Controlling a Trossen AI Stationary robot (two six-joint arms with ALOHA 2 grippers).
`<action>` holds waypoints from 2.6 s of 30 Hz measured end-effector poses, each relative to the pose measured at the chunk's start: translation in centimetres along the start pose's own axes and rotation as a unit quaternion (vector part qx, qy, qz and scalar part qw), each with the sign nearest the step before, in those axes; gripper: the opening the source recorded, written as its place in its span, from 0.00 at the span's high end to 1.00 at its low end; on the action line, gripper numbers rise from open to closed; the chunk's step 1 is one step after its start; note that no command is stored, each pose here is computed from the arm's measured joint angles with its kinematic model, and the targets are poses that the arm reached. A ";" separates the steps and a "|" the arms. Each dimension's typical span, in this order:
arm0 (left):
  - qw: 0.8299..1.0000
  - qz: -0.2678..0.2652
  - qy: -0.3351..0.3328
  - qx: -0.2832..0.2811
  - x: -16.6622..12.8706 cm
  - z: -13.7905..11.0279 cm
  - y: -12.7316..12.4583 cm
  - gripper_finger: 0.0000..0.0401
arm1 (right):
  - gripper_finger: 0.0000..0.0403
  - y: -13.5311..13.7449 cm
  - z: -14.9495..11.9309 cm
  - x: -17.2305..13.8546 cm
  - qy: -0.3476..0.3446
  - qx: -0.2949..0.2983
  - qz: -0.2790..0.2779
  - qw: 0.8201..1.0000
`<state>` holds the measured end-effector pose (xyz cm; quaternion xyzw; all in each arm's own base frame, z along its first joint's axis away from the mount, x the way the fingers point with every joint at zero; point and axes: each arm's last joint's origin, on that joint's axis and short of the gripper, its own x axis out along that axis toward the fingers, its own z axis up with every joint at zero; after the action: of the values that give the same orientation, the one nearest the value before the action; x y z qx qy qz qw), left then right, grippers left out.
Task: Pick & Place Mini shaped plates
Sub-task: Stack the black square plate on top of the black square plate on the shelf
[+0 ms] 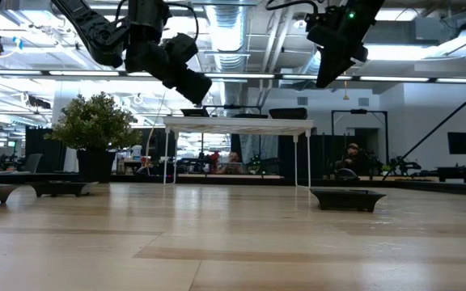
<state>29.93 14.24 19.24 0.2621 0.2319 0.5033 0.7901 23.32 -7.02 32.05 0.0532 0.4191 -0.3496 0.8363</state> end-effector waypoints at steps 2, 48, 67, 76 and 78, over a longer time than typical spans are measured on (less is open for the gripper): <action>1.000 0.006 0.005 -0.001 0.3 -0.2 0.3 0.94 | 0.84 0.0 0.0 0.0 0.000 0.000 0.000 1.000; 0.995 -0.011 -0.049 0.084 0.9 0.0 0.0 0.85 | 0.84 0.0 0.0 0.0 0.000 0.000 -0.001 1.000; 0.994 -0.035 -0.058 0.087 2.3 -1.2 0.7 0.85 | 0.84 0.0 0.0 0.0 -0.002 0.001 0.000 1.000; 0.995 -0.018 -0.058 0.078 3.2 -1.6 1.8 0.85 | 0.84 0.0 0.1 0.0 -0.002 0.001 0.000 1.000; 0.995 -0.013 -0.064 0.073 3.2 -1.5 1.9 0.85 | 0.84 0.0 0.1 0.0 -0.003 0.001 0.000 1.000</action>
<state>28.97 18.10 19.03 0.3478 0.2200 0.4567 0.7887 23.35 -7.06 32.08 0.0530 0.4164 -0.3506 0.8372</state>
